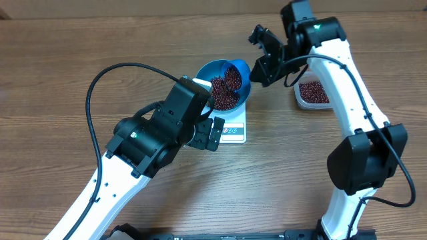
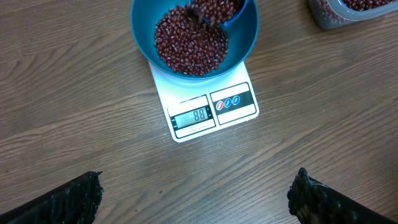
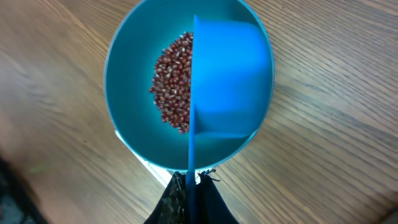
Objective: Scoop item into bowl and weigh 150g on scale
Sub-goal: 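Lift the filled scoop and carry it over the teal bowl, then tilt the scoop to pour beans into the bowl, then hold the scoop over the bowl, shaking out small amounts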
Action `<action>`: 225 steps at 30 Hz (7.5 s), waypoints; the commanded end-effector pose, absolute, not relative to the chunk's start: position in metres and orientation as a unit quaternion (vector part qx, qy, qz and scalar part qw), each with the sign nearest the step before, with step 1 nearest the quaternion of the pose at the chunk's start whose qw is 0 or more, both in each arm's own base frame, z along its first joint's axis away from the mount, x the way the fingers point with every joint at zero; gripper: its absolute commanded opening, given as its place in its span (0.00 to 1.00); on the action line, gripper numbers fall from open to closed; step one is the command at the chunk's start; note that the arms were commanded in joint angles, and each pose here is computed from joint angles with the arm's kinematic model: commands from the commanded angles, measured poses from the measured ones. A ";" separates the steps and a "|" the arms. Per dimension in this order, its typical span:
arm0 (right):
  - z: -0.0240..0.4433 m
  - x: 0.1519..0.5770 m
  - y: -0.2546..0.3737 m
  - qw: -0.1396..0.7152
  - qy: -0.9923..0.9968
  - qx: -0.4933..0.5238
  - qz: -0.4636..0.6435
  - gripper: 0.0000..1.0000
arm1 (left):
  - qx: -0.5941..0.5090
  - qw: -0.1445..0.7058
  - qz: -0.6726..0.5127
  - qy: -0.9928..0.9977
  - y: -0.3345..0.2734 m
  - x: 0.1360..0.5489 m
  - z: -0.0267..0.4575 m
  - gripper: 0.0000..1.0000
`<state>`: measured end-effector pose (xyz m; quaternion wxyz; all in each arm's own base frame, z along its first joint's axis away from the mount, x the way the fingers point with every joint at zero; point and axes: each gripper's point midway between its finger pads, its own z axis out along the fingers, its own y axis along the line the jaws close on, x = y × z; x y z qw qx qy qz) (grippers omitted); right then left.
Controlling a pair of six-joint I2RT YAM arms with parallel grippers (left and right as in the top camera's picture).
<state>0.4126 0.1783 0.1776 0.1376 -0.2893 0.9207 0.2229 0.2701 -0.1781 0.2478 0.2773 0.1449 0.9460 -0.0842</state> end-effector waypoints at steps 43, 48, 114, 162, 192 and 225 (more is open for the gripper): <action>0.215 0.409 0.200 0.199 0.906 -0.333 0.169 0.04 | 0.145 0.284 -0.081 0.944 -0.177 0.273 0.251 0.99; 0.212 0.406 0.204 0.200 0.904 -0.355 0.129 0.04 | 0.145 0.284 -0.081 0.944 -0.177 0.273 0.251 1.00; 0.211 0.406 0.201 0.201 0.907 -0.358 0.095 0.04 | 0.145 0.284 -0.081 0.944 -0.177 0.273 0.251 1.00; 0.217 0.399 0.213 0.197 0.898 -0.355 0.170 0.04 | 0.145 0.284 -0.081 0.944 -0.177 0.273 0.251 0.99; 0.210 0.405 0.196 0.194 0.910 -0.355 0.089 0.04 | 0.145 0.284 -0.081 0.944 -0.177 0.273 0.251 1.00; 0.210 0.398 0.209 0.194 0.902 -0.377 0.083 0.04 | 0.145 0.284 -0.081 0.944 -0.177 0.273 0.251 1.00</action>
